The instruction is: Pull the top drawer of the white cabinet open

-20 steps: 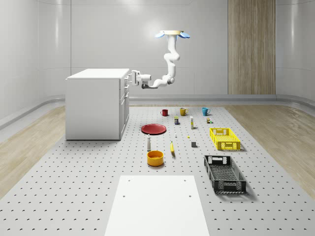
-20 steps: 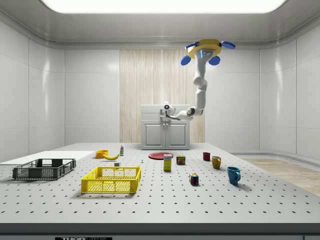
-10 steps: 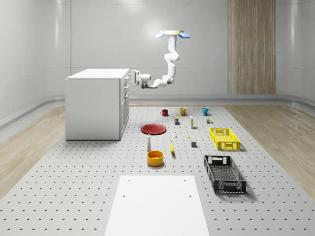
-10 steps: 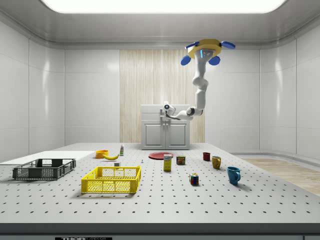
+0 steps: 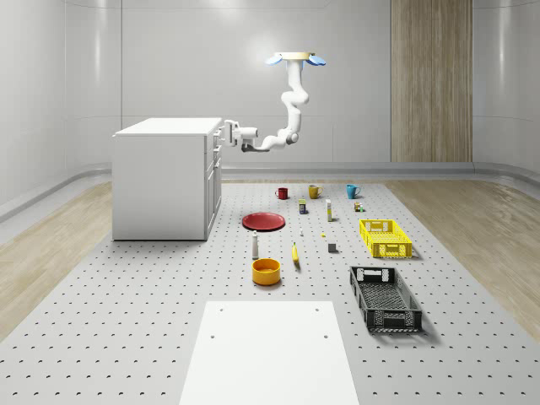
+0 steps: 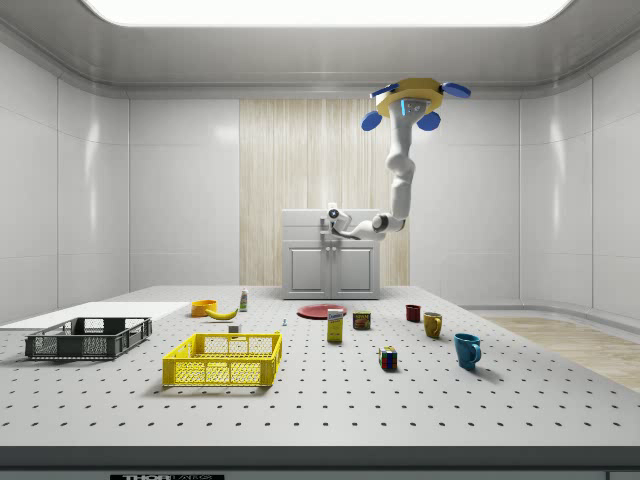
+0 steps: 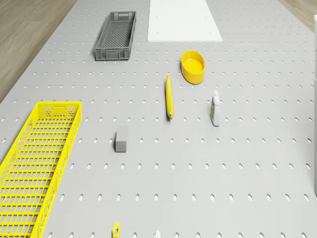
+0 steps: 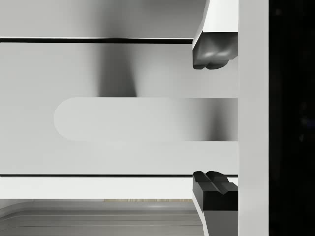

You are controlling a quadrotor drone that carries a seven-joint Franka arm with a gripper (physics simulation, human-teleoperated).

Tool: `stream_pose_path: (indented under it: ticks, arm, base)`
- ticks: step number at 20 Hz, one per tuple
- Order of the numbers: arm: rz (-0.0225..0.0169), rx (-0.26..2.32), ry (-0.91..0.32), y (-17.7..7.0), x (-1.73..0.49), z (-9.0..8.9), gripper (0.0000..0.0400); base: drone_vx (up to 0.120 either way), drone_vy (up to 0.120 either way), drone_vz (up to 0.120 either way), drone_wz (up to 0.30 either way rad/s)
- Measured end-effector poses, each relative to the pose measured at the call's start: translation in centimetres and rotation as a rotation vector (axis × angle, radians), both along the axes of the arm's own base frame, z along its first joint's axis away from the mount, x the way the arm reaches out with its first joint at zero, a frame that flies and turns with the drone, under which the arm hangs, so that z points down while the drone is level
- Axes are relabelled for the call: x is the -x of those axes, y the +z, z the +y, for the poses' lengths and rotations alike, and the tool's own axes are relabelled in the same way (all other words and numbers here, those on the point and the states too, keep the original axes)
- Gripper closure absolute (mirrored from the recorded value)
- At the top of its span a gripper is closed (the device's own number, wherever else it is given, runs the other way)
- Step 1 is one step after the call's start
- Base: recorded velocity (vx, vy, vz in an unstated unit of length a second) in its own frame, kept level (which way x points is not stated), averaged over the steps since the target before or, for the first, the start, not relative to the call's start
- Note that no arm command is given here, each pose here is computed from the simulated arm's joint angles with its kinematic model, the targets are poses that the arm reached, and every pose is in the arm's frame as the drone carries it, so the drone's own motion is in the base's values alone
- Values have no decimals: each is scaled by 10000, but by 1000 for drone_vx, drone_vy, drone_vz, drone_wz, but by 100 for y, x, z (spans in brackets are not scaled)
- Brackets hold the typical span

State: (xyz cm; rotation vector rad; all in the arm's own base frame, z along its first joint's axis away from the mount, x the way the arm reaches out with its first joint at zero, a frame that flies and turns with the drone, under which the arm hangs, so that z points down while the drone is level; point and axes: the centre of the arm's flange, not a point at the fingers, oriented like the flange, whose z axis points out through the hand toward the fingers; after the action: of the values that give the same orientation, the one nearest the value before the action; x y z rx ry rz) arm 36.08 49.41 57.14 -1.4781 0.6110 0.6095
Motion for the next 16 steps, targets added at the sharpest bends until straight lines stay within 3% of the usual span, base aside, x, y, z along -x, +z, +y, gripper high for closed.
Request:
stream_pose_path:
  ticks: [7, 16]
  arm:
    - [-2, -1, 184, 0, 62, 53, 95]
    - [-4, -1, 495, 6, 184, 138, 95]
  base:
    - [0, 0, 0, 0]
    - [0, 0, 0, 0]
